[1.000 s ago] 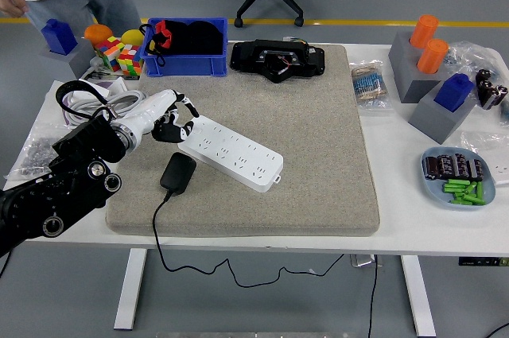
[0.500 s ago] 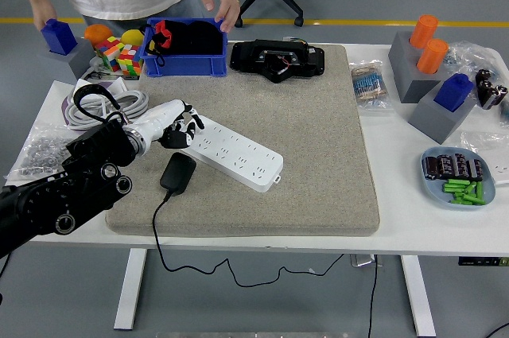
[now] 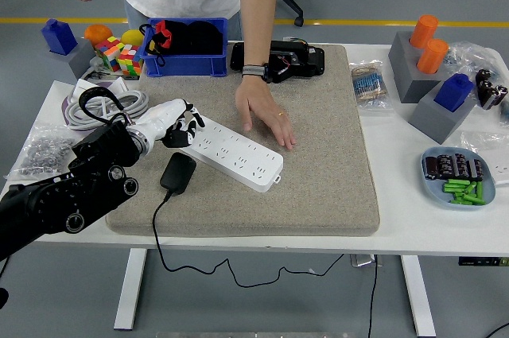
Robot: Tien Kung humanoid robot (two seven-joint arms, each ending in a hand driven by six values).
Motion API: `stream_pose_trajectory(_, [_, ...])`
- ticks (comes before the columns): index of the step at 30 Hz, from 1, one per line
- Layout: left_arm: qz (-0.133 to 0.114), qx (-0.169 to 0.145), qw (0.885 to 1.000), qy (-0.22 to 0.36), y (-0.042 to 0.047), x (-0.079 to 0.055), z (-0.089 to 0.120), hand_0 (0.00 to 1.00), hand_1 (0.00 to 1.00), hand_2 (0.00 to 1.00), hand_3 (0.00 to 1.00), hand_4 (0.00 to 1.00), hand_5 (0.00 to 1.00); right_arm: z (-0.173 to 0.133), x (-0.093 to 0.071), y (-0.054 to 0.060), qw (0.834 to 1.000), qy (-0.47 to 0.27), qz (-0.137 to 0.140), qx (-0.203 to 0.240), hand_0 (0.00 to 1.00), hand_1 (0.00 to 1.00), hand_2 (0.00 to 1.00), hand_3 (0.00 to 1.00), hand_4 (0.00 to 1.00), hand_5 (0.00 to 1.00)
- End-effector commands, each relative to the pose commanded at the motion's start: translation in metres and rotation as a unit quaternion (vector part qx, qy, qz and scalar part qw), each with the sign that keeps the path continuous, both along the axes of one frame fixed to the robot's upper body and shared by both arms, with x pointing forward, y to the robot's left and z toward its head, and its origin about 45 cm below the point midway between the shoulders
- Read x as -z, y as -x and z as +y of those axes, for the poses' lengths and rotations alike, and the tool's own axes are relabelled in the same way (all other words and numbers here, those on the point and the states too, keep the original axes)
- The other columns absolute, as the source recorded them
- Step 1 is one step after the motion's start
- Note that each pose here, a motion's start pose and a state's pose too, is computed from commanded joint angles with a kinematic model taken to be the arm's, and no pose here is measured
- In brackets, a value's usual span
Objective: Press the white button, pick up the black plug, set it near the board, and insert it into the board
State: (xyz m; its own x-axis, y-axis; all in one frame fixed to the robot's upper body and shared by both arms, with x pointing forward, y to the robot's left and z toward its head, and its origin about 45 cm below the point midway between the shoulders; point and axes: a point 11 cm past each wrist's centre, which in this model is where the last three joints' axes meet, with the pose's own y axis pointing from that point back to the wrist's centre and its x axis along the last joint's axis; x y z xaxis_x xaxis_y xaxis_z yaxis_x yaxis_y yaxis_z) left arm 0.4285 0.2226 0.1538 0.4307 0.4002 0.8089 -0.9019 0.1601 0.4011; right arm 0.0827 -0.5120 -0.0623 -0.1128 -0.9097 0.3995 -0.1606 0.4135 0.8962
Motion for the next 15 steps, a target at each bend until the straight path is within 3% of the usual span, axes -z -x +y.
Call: stream_pose_trajectory(15, [-0.006,0.020,0.999,-0.041,0.0013,0.0098,-0.0042,0.002,0.002,0.002,0.560,0.142,0.002,0.0012,0.0011,0.0021,1.000,-0.001,0.003,-0.002,0.635,0.638,0.622,0.604,0.676,0.462])
